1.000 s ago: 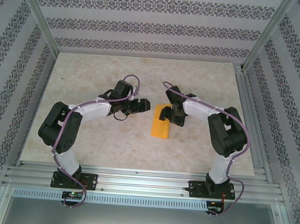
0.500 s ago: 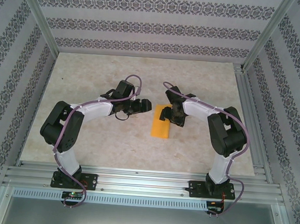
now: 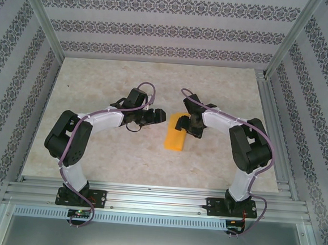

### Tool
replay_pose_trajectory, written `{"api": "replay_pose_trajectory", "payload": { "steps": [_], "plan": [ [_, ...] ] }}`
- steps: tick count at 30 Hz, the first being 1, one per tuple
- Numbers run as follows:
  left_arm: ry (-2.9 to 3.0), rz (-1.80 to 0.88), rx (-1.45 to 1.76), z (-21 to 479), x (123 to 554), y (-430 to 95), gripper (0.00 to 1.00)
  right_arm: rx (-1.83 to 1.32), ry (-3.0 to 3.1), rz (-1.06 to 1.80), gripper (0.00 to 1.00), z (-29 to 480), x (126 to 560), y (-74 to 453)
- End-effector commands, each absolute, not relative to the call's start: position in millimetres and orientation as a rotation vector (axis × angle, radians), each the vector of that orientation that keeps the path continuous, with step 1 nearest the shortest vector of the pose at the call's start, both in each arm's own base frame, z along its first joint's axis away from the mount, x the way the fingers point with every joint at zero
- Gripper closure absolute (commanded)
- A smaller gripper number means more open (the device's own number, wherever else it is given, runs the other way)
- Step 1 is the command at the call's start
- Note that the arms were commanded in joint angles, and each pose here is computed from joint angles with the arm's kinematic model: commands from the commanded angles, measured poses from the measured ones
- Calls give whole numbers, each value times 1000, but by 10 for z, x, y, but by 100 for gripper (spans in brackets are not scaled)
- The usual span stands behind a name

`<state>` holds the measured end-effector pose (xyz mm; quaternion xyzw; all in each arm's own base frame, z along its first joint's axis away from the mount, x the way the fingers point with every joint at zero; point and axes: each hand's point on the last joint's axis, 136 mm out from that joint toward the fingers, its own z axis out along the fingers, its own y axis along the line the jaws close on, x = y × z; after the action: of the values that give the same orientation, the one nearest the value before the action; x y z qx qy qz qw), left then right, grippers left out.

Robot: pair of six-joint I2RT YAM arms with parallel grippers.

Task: Fold a paper plane with a square sheet of paper (pick it up from the middle)
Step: Fold the square sheet of paper in half at the center of the table.

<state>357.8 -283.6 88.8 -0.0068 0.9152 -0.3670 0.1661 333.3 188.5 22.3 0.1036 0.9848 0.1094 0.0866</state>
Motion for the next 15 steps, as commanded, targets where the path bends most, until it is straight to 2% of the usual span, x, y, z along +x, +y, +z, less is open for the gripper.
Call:
{"api": "replay_pose_trajectory", "payload": {
  "steps": [1,15],
  "plan": [
    [2582,-1064,11,985,3623,-2919,22,208,2937,371,27,295,3349,1976],
    [2585,-1070,29,993,3618,-2983,22,105,2967,399,26,279,3306,2035]
  ]
}}
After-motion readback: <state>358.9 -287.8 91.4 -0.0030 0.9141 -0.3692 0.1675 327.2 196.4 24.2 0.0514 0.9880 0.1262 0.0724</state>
